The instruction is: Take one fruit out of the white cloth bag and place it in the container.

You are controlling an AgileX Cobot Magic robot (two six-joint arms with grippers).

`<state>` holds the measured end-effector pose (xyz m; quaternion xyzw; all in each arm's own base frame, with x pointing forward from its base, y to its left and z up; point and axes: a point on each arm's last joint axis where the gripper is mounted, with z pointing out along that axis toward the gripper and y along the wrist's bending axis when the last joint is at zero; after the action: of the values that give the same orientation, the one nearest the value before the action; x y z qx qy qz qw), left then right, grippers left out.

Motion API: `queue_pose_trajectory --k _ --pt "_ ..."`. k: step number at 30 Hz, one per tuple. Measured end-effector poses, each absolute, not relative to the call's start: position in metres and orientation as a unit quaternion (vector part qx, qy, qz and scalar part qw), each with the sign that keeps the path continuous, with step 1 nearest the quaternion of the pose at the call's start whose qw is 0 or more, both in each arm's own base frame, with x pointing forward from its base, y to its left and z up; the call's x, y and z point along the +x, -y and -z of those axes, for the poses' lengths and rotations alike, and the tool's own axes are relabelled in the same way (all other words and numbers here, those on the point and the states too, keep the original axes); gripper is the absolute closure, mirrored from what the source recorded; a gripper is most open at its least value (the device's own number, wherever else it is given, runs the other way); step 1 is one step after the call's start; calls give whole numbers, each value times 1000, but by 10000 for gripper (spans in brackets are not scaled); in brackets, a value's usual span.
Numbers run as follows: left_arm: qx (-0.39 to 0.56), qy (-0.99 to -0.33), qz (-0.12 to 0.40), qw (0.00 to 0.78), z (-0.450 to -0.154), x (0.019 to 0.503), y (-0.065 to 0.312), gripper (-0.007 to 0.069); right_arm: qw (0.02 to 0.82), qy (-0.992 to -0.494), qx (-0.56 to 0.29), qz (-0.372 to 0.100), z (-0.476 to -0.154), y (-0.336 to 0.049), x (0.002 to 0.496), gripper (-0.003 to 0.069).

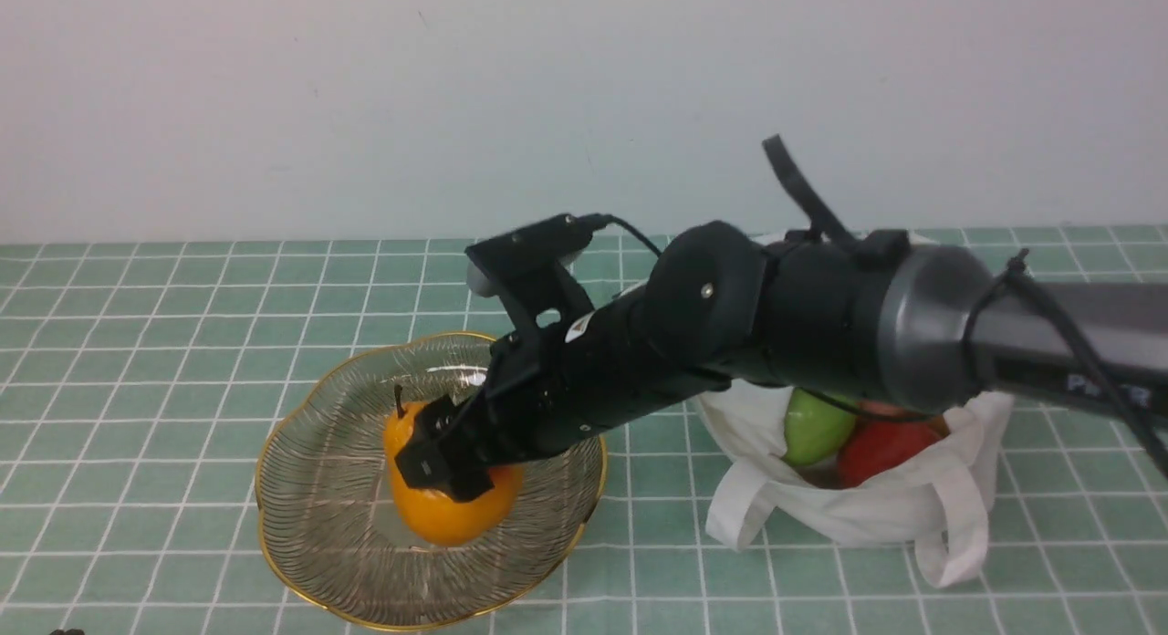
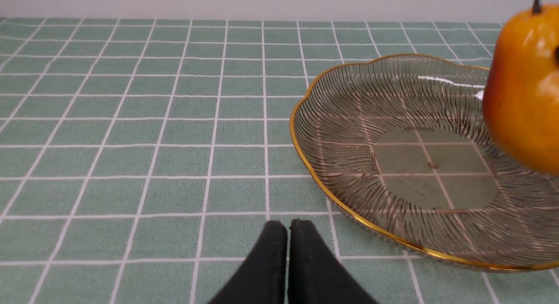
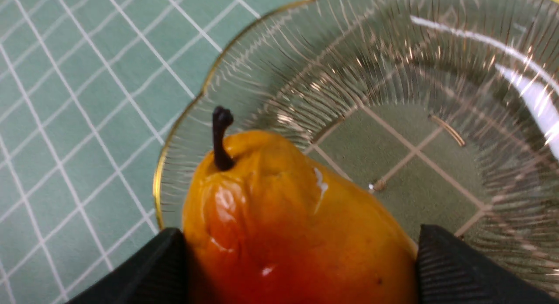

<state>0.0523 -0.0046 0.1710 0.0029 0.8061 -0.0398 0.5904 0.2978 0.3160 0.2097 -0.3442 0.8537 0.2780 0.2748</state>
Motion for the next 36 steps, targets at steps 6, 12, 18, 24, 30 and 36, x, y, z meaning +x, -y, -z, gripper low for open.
queue_pose_trajectory --k 6,12,18,24,30,36 --pt "3 -806 40 590 -171 52 5 633 265 -859 -346 -269 -195 -318 301 6" --pt "3 -806 40 590 -171 52 5 633 276 -857 -346 -263 -195 -317 303 -31" --pt "3 -806 40 590 -171 52 5 633 280 -855 -353 -258 -197 -317 303 -32" --pt "3 -806 40 590 -171 52 5 633 317 -845 -337 -268 -259 -294 305 78" --pt "3 -806 40 590 -171 52 5 633 384 -844 -293 -233 -361 -220 297 459" --pt "3 -806 40 590 -171 52 5 633 492 -833 -223 -119 -453 -129 235 662"
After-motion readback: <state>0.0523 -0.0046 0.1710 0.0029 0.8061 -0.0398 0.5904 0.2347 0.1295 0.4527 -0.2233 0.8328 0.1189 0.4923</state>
